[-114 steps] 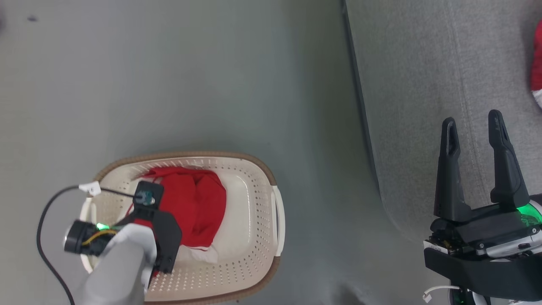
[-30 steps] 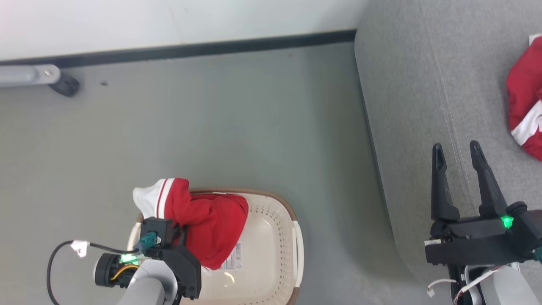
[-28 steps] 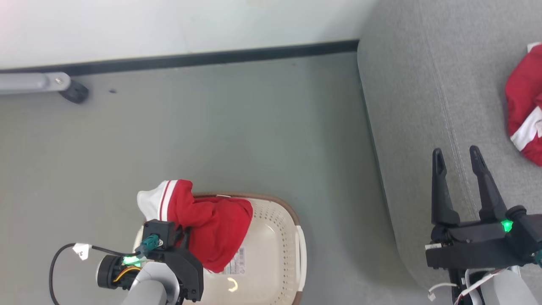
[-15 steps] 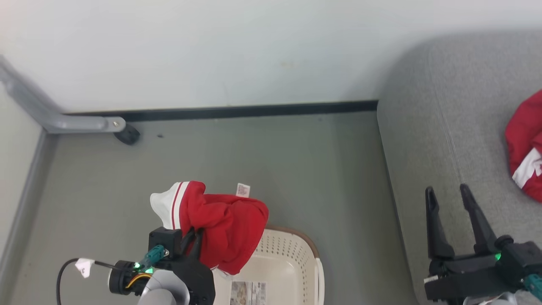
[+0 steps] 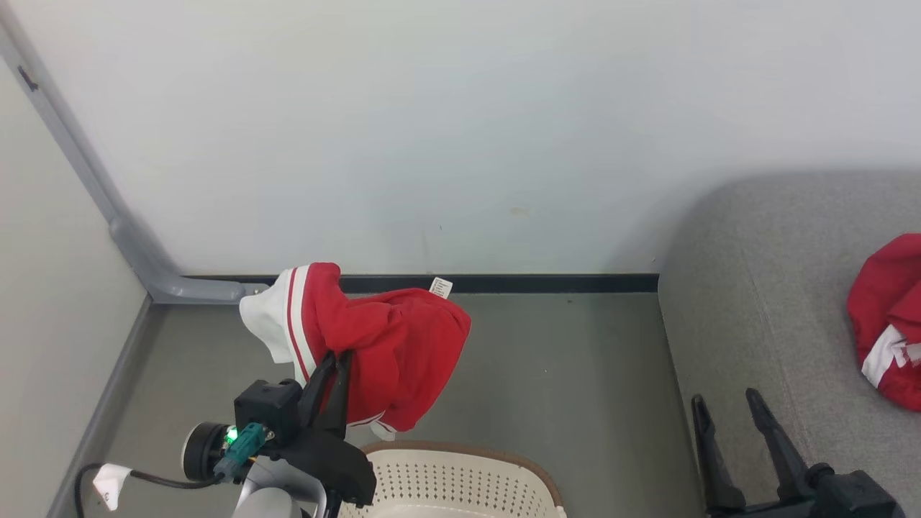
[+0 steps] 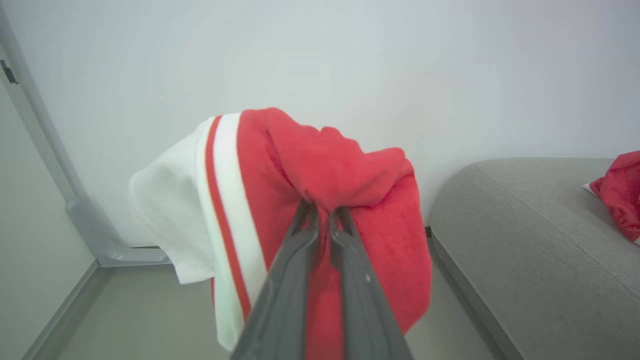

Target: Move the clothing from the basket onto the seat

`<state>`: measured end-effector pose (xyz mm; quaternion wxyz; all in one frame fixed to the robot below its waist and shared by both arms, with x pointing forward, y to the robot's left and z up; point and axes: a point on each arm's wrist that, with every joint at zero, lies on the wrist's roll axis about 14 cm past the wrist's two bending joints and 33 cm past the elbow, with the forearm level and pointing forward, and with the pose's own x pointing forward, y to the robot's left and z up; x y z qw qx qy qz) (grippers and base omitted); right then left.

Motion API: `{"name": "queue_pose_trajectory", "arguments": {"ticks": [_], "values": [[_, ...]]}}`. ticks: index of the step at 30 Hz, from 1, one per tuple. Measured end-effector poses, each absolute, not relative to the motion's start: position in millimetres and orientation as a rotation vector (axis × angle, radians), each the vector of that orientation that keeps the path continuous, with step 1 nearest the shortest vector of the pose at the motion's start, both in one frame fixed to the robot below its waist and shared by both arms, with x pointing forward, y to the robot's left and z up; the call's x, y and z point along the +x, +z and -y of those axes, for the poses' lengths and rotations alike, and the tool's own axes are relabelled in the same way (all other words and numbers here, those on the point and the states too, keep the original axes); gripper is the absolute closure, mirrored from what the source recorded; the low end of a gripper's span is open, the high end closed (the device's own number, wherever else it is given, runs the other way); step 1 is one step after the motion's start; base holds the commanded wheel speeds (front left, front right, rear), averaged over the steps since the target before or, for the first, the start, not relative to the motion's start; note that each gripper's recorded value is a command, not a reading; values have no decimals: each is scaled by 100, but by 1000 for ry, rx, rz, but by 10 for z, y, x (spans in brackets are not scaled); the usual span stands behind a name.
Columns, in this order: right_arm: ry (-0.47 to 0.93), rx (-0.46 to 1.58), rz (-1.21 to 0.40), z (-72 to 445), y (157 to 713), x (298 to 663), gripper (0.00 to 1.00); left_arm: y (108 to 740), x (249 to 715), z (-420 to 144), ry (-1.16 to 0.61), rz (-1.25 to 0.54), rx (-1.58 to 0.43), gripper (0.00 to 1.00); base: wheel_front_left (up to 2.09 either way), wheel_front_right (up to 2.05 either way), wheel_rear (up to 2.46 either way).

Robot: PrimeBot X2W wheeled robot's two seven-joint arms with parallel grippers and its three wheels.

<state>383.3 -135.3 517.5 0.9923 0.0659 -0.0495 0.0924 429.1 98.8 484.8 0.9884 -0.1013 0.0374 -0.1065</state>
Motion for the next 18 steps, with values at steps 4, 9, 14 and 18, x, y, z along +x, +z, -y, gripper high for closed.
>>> {"name": "queue_pose_trajectory", "arguments": {"ticks": [4, 9, 14, 18], "values": [[219, 137, 103, 1251, 5207, 3706, 0, 5227, 4208, -1029, -219, 44, -207, 100, 0, 0, 0], [251, 141, 117, 1162, 5273, 3571, 0, 5666, 4089, -1056, -239, 183, -195, 100, 0, 0, 0], [271, 147, 135, 1092, 5339, 3523, 0, 6048, 3985, -970, -285, 301, -201, 100, 0, 0, 0], [305, 151, 135, 991, 5360, 3492, 0, 6283, 3915, -893, -326, 373, -205, 100, 0, 0, 0]]}}
